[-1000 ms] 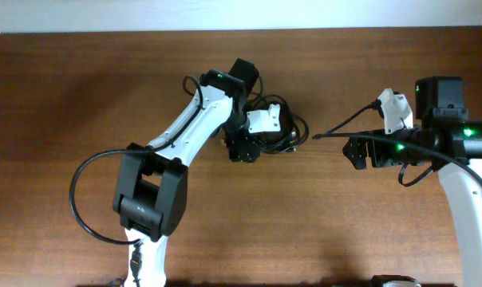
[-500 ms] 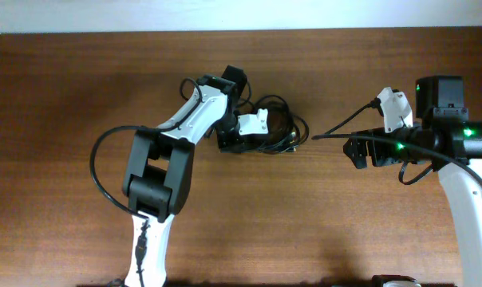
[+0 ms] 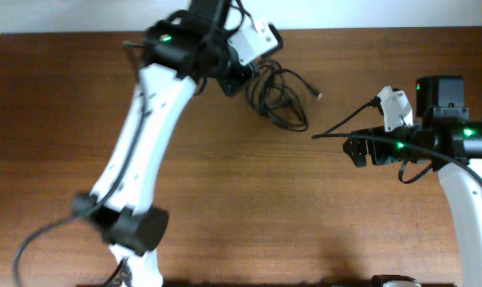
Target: Untangle cables
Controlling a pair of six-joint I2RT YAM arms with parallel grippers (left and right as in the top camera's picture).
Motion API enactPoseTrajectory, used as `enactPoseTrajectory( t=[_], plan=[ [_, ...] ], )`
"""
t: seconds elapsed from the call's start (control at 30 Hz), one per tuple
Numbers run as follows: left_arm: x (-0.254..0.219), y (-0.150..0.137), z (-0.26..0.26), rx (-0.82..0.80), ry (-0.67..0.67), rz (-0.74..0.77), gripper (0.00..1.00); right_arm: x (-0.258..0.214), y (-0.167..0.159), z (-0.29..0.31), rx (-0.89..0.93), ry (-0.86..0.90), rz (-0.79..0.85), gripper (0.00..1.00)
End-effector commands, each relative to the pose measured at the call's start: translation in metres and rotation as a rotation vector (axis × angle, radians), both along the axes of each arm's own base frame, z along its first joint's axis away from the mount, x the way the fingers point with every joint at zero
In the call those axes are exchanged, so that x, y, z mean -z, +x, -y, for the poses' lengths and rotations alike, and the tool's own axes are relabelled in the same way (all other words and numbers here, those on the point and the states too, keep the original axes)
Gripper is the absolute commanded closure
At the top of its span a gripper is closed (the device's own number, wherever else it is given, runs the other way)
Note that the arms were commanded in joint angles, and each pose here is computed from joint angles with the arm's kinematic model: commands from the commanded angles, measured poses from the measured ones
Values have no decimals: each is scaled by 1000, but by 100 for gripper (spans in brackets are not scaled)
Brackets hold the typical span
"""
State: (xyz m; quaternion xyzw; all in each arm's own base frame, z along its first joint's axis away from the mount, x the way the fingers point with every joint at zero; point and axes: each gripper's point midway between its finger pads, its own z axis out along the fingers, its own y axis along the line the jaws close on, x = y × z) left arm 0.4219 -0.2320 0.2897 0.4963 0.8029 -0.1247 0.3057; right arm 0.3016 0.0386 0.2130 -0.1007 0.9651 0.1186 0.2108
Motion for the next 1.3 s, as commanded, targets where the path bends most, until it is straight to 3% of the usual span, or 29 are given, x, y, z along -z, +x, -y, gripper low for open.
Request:
enactPoseTrajectory(
  t=[0.0, 0.07, 0.17, 0.33, 0.4, 0.5, 0.63, 0.73, 0.77, 0.87, 1.0, 1.03, 1.07, 1.1, 1.13, 1.27],
  plan=[
    [-118, -41, -33, -193, -146, 198, 100, -11, 6, -10, -27, 65, 44, 1],
    [-146, -55, -59, -300, -135, 280, 100, -17, 8, -21, -46, 128, 58, 1],
    [-148, -63, -73, -355, -104, 283, 100, -20, 7, -45, -123, 159, 75, 1],
    [-146, -63, -73, -356, -98, 275, 100, -19, 14, -158, -554, 149, 273, 1],
    [-145, -64, -74, -357, -94, 271, 100, 10, 11, -209, -716, 142, 262, 1],
    [-145, -63, -74, -357, -95, 272, 100, 65, 13, -241, -781, 136, 154, 1],
    [-145, -62, -76, -363, -93, 275, 100, 97, 19, -249, -786, 132, 102, 1],
    [-146, -62, -76, -364, -94, 278, 100, 82, 39, -264, -601, 228, 121, 1],
    [-149, -57, -81, -407, -93, 297, 100, 74, 50, -274, -470, 273, 128, 1],
    [-184, -27, -111, -664, -133, 460, 100, 62, 45, -311, -462, 264, 227, 1],
    [-194, -21, -117, -720, -160, 497, 100, 64, 39, -321, -456, 190, 276, 1],
    [-193, -22, -117, -720, -158, 496, 100, 64, 39, -321, -455, 190, 276, 4],
    [-193, -22, -117, -719, -158, 495, 100, 64, 40, -320, -455, 190, 276, 64],
    [-193, -22, -117, -719, -158, 495, 100, 64, 39, -320, -455, 190, 275, 22],
    [-193, -22, -117, -719, -158, 495, 100, 64, 39, -321, -457, 191, 273, 13],
    [-193, -22, -116, -716, -159, 492, 100, 56, 42, -327, -444, 232, 295, 2]
  ],
)
